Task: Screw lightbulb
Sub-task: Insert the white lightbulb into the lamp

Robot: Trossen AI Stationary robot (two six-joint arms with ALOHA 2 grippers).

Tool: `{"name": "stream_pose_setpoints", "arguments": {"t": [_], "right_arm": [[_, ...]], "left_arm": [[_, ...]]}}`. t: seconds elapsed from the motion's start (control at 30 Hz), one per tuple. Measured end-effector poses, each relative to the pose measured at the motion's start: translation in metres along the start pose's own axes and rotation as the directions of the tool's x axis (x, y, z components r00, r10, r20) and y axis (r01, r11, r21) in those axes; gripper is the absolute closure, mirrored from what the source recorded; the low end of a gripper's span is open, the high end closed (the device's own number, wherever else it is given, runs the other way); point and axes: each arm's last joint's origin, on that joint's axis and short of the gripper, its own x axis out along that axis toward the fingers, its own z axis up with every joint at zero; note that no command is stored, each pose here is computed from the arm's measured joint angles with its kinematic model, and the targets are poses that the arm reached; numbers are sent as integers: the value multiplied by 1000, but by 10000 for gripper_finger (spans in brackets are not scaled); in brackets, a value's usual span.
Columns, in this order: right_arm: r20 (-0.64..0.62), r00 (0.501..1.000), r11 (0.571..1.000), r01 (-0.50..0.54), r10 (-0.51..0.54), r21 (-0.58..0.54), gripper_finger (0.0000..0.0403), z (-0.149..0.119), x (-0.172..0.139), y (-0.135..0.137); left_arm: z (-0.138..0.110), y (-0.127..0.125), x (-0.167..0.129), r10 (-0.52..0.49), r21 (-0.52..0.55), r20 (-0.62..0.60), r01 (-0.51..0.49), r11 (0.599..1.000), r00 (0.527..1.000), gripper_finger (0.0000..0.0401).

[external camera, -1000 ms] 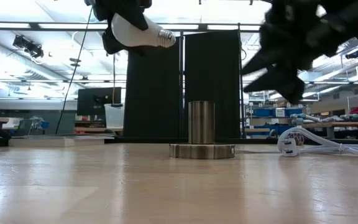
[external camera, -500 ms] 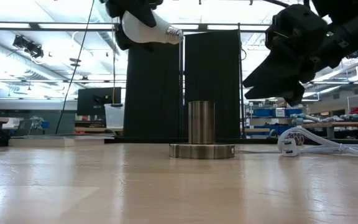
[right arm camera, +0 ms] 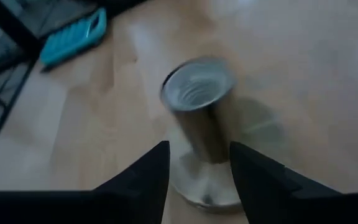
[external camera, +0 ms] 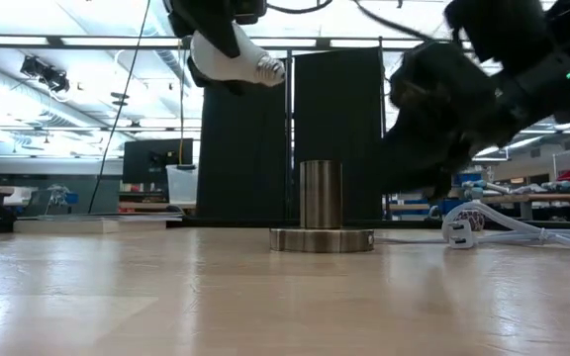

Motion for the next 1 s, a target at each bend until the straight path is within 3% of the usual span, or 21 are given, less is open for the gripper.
{"name": "stream_pose_setpoints", "arguments": {"t": [0.47, 0.6, 1.0], "right_arm": [[14, 1000, 1000, 22, -22, 1, 285, 10, 77, 18], [28, 999, 997, 27, -28, 68, 294, 17, 80, 14], [67, 998, 998, 6, -10, 64, 298, 31, 83, 5]], "left_arm": [[-13, 4, -1, 54, 13, -133, -52, 999, 990, 128], [-15, 4, -1, 57, 12, -144, -55, 998, 988, 128], [-23, 8, -3, 123, 9, -223, -124, 992, 967, 128]]}}
